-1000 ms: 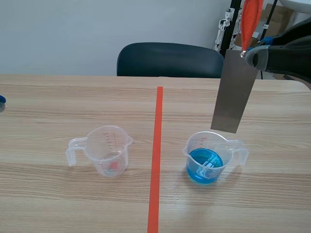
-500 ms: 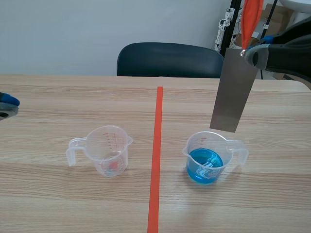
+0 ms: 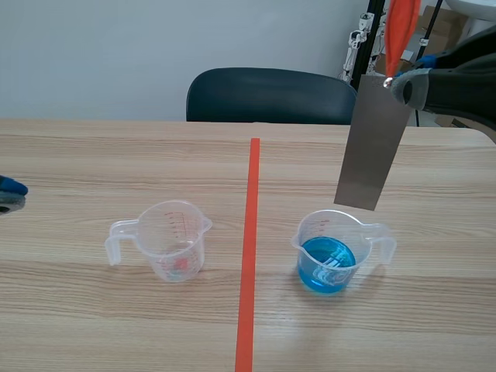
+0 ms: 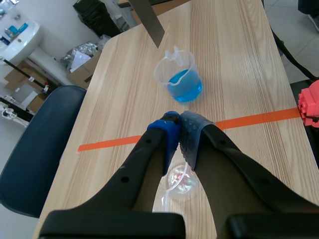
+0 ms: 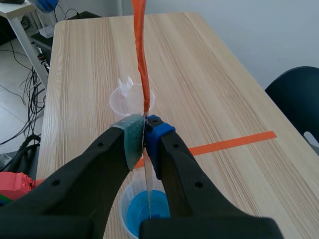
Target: Do the redox reaction experiment. move the plate over the blue solution
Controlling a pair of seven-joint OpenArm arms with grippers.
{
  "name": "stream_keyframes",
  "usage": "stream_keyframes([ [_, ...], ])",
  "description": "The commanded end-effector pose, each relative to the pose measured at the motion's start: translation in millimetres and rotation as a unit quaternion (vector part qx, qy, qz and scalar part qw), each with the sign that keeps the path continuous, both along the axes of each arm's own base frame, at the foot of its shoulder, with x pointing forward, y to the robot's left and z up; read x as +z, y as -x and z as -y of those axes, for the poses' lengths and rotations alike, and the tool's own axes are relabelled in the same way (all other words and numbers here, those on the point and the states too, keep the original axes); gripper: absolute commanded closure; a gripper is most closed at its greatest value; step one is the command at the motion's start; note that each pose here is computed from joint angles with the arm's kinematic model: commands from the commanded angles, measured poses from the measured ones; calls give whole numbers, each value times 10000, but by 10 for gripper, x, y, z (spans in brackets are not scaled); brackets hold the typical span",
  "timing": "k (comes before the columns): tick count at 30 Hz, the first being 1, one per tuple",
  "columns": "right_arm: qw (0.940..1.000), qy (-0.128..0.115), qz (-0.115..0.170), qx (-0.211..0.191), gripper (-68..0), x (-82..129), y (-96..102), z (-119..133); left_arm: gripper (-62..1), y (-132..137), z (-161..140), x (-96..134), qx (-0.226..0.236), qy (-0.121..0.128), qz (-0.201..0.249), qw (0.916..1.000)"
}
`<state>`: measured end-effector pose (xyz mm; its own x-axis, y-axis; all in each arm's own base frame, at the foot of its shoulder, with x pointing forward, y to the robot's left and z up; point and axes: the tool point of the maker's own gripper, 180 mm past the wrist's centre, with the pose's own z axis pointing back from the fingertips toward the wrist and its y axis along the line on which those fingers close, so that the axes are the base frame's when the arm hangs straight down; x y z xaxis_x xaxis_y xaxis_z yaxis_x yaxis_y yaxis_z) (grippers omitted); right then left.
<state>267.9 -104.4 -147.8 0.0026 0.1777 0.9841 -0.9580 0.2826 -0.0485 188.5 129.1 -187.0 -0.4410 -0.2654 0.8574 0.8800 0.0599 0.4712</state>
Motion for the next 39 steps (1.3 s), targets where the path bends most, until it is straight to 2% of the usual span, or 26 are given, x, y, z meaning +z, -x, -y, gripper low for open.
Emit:
stream_keyframes([
  [1,9999,-135,-37,11,-18,53,19,1,-27,-42,66,144,-54,236,216,9995],
  [5,9999,-143,-36,12,-18,55,19,-1,-27,-127,102,242,-107,265,417,9987],
  [12,9999,-158,-32,13,-18,61,19,-1,-27,-213,292,-79,-211,-241,636,9975],
  [18,9999,-152,-29,13,-18,60,19,0,-27,-237,466,-128,-432,-230,615,9969],
  [28,9999,-161,-17,12,-18,69,15,-1,-28,-464,752,-346,-422,-585,596,9956],
  [39,9999,-163,-15,11,-18,70,15,0,-27,-649,1069,-384,-542,-629,703,9941],
])
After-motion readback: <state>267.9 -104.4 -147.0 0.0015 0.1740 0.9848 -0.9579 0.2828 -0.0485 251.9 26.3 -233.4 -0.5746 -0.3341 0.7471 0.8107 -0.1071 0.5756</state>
